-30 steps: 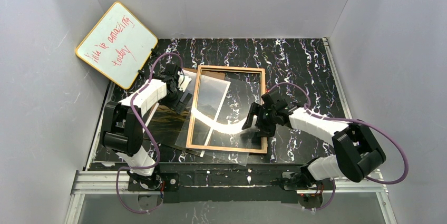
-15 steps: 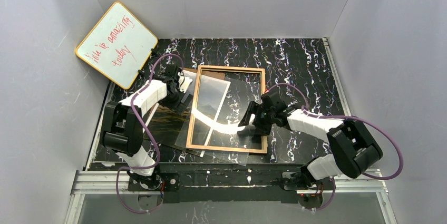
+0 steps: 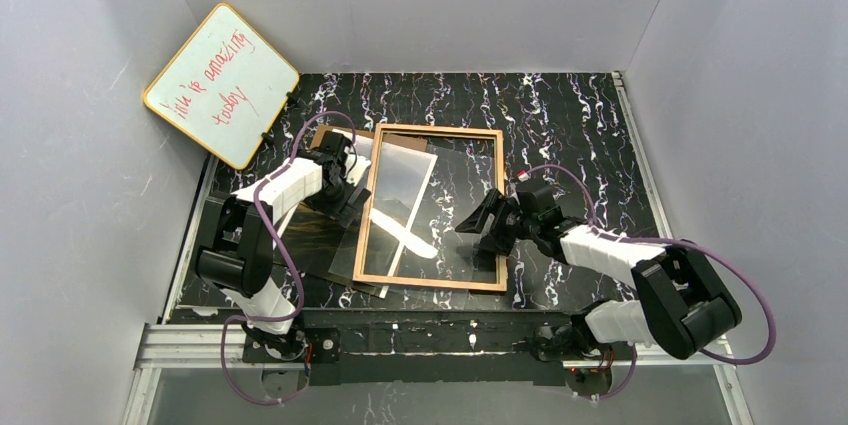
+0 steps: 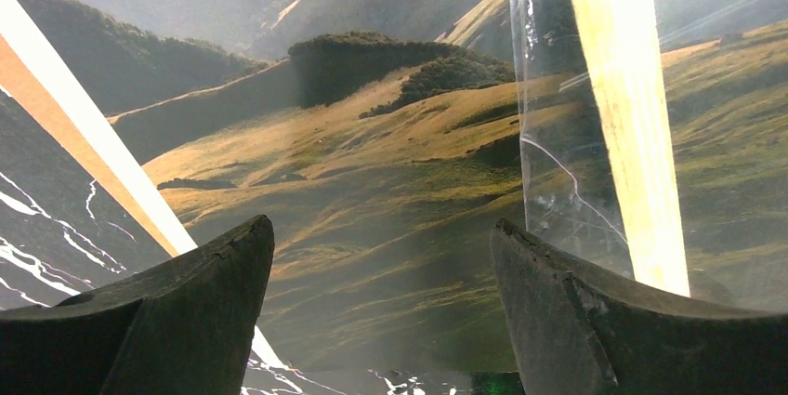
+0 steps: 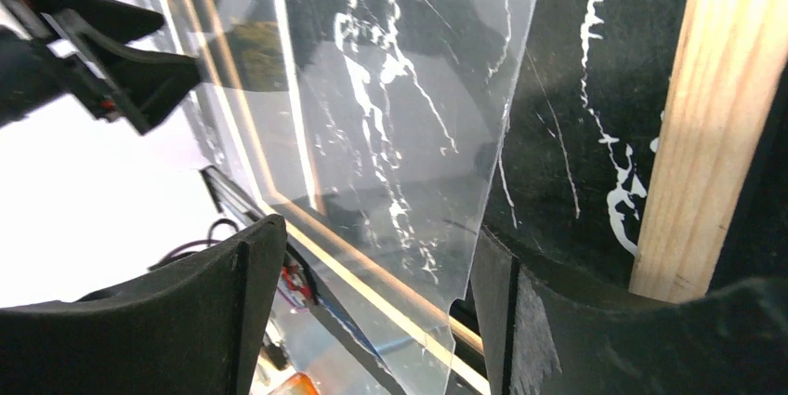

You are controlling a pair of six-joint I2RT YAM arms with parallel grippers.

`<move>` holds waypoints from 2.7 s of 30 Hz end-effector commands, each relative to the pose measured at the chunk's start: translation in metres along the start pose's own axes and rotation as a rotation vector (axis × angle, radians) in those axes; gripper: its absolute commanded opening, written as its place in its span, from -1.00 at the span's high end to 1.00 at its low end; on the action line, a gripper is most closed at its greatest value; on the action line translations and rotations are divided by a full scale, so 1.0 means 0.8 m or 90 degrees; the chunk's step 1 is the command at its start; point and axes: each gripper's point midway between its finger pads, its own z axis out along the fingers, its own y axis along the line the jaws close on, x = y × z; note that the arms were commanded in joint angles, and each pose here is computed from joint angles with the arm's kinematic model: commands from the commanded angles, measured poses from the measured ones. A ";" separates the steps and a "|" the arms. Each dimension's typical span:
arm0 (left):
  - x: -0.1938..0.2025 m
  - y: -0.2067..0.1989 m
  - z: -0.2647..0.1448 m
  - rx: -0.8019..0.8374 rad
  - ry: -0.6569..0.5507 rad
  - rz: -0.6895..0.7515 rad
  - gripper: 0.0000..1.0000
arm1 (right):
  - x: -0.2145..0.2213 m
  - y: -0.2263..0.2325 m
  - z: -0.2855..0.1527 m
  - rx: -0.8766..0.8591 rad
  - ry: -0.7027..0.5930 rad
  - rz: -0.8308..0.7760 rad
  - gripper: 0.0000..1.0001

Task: Put the photo into the frame
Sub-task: Adjust the photo frame item on the photo frame.

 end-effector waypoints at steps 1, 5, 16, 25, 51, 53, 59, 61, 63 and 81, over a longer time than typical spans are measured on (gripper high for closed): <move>0.003 -0.007 -0.005 0.002 -0.001 0.008 -0.67 | -0.019 0.046 -0.017 -0.125 -0.028 0.008 -0.54; 0.004 -0.010 -0.004 0.004 0.001 0.013 -0.67 | -0.022 0.052 -0.017 -0.153 -0.022 0.014 -0.49; 0.004 -0.011 -0.008 0.000 0.000 0.026 -0.67 | -0.032 0.060 -0.004 -0.173 -0.005 0.014 -0.06; -0.009 0.002 -0.023 -0.026 -0.013 0.023 -0.69 | -0.068 0.069 -0.013 -0.126 -0.030 -0.106 0.60; -0.016 0.014 -0.022 -0.054 -0.005 0.016 -0.71 | -0.087 0.037 -0.007 -0.031 -0.027 -0.162 0.88; -0.016 0.014 -0.022 -0.055 -0.005 0.015 -0.71 | -0.089 0.032 -0.007 -0.026 -0.031 -0.152 0.94; -0.016 0.016 -0.022 -0.059 -0.005 0.013 -0.73 | -0.098 0.020 -0.015 -0.027 -0.046 -0.122 0.97; -0.018 0.016 -0.022 -0.059 -0.006 0.012 -0.73 | -0.098 0.020 -0.015 -0.030 -0.045 -0.118 0.97; -0.018 0.016 -0.022 -0.058 -0.007 0.010 -0.73 | -0.098 0.017 -0.013 -0.027 -0.043 -0.115 0.97; -0.021 0.014 -0.018 -0.050 -0.004 0.011 -0.73 | -0.093 0.010 -0.012 -0.030 -0.025 -0.099 0.97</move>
